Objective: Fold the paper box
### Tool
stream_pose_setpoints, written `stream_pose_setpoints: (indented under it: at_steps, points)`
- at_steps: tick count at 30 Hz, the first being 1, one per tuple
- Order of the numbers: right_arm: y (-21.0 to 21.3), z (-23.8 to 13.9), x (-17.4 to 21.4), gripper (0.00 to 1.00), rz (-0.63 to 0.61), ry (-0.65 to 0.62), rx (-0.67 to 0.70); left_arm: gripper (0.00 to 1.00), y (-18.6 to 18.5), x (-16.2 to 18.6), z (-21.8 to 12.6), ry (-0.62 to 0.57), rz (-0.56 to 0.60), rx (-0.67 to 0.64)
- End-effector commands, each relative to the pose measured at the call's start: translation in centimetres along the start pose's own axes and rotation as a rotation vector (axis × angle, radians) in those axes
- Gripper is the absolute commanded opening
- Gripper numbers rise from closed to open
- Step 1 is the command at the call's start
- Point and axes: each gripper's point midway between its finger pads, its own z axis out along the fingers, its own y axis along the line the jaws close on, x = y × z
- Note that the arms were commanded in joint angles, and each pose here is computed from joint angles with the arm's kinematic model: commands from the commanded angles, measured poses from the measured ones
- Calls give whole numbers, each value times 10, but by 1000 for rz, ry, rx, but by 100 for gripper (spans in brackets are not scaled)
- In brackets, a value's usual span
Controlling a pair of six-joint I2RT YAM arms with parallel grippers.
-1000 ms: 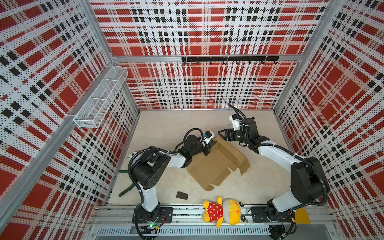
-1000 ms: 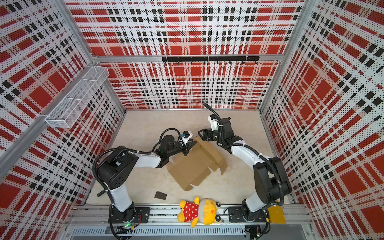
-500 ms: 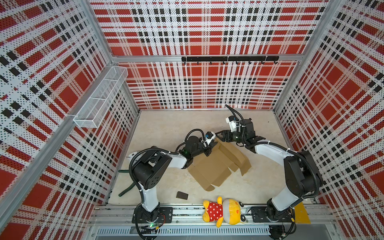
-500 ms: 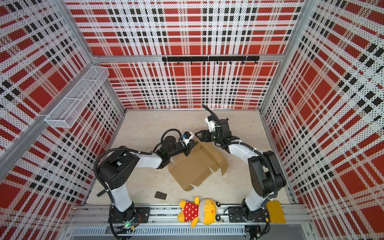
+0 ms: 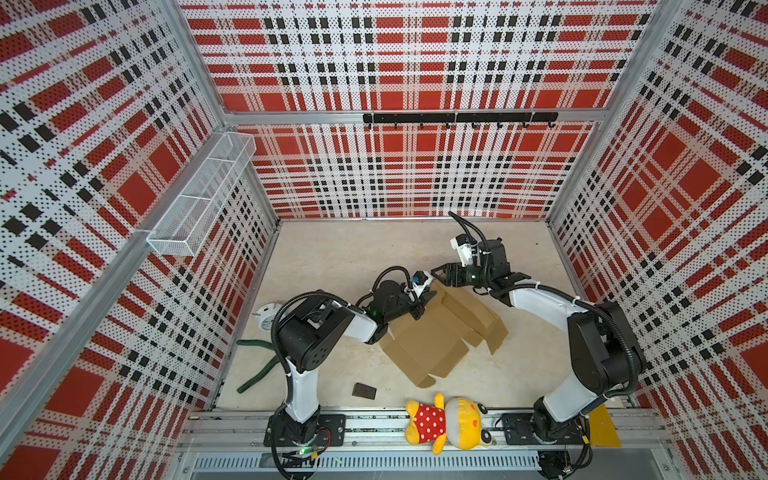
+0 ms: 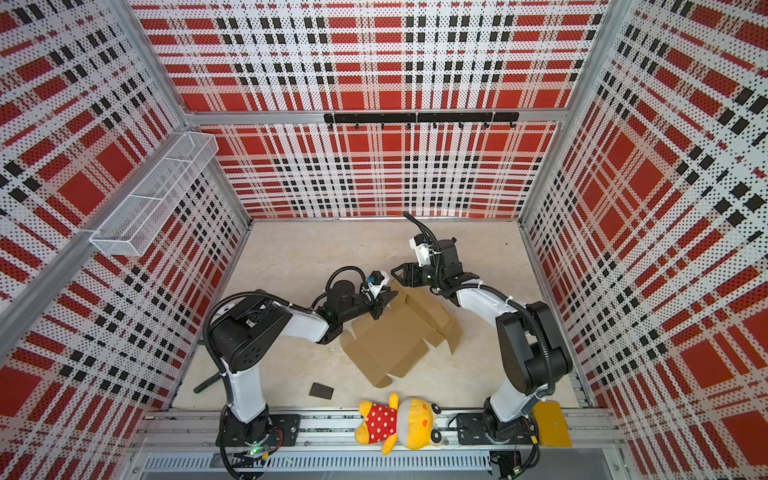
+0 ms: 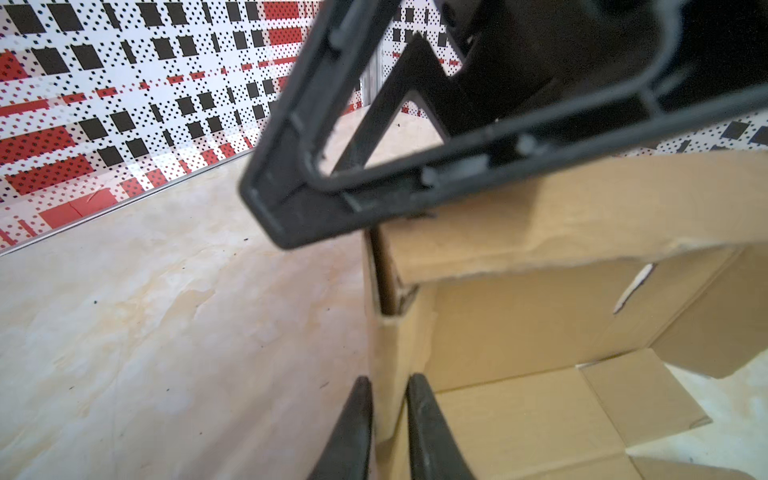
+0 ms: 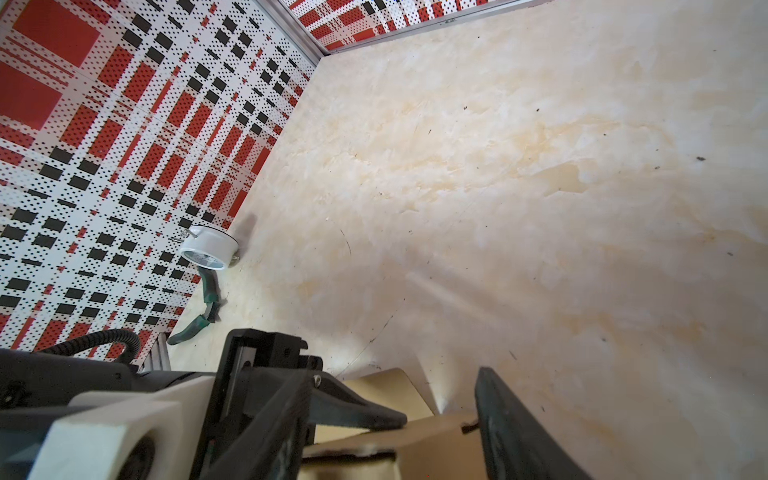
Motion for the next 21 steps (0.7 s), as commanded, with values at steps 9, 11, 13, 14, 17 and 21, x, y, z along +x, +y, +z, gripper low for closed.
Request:
stream_pose_setpoints:
  at_steps: [9,11,13,14,17,21]
  points:
    - [-16,7,10,60,7,19,41,33,-8,-12,7,-72,6,-21]
    - [-18,8,12,59,11,23,45,33,-10,-12,9,-75,8,-20]
    - [-19,8,14,58,15,28,50,34,-11,-11,10,-77,7,-21]
    - [-19,8,14,58,15,29,51,34,-10,-10,10,-78,5,-24]
    - [-19,6,14,58,9,28,56,33,-9,-8,12,-77,0,-34]
    - [-19,6,15,58,13,34,55,29,-7,-5,14,-77,-5,-45]
